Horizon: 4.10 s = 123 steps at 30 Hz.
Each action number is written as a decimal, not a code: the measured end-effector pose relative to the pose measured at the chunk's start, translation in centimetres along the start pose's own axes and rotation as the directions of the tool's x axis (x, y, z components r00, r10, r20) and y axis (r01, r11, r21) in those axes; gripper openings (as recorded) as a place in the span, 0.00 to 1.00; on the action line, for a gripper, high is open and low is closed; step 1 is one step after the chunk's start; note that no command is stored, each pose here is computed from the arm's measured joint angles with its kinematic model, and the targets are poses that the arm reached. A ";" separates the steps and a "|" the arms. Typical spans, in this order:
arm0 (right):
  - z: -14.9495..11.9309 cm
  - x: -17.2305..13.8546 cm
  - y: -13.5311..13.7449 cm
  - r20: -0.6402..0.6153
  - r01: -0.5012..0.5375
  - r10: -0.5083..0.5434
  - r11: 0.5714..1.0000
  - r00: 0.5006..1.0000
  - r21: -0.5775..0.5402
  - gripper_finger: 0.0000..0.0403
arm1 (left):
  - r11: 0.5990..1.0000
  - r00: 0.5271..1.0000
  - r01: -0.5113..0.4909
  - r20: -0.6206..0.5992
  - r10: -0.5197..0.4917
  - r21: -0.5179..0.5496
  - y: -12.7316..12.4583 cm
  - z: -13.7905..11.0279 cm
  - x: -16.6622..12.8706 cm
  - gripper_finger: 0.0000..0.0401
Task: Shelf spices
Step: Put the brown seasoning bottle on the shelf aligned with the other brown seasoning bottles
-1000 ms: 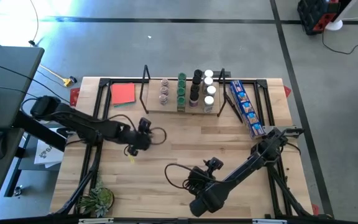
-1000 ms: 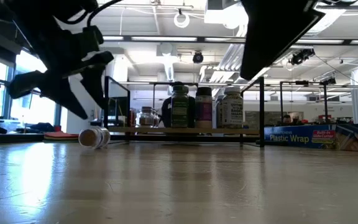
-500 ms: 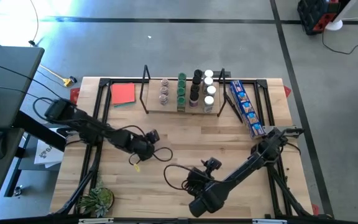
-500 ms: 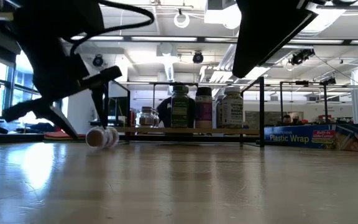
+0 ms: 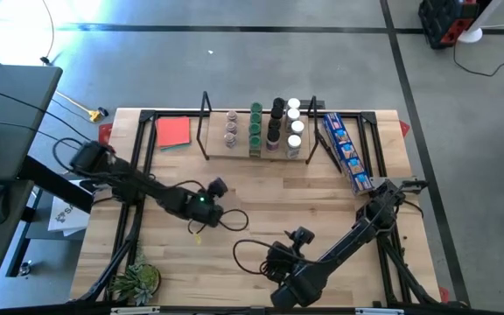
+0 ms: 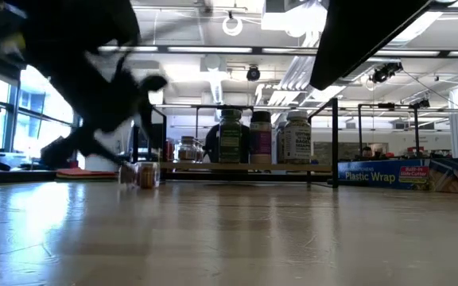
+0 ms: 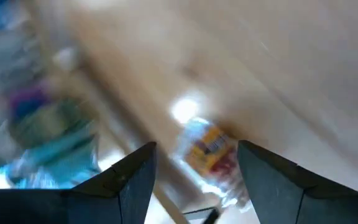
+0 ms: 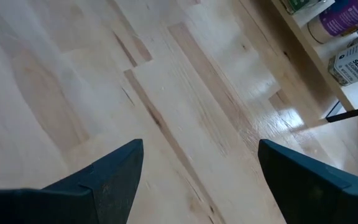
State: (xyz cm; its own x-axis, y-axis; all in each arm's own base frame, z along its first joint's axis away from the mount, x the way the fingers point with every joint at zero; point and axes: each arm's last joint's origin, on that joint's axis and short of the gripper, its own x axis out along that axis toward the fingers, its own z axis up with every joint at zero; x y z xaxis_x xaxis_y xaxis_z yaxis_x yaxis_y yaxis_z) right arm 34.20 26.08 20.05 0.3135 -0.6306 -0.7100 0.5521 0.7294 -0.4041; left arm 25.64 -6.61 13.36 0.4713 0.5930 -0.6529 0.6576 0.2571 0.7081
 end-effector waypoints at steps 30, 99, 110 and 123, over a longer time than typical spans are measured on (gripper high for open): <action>0.1 0.0 0.1 0.028 -0.001 0.001 1.000 1.000 0.023 0.77 | 0.333 0.986 0.163 0.145 -0.078 -0.929 -1.4 -9.8 4.3 0.55; -8.4 13.0 -6.2 -0.045 -0.074 0.102 0.903 0.994 0.423 0.77 | 0.399 0.818 0.484 0.565 0.110 -0.779 5.8 2.0 12.1 0.43; -6.6 13.4 -8.8 -0.108 -0.062 0.074 0.993 0.991 0.103 0.77 | 0.600 0.649 0.570 0.755 0.091 -0.562 6.4 6.7 8.7 0.43; -5.3 15.6 -10.9 -0.200 -0.118 0.092 0.985 0.975 -0.125 0.77 | 0.586 0.810 0.481 0.587 -0.012 -0.652 5.3 6.2 6.5 0.43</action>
State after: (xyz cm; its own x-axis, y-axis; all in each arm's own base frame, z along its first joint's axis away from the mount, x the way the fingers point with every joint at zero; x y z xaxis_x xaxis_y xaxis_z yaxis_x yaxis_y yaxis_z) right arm 28.97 9.74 10.30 0.2019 -0.4952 -0.8450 0.4102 0.8262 -0.3862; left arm 35.81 -6.07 11.18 0.7183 0.0295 -0.6951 0.2289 0.9335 0.2761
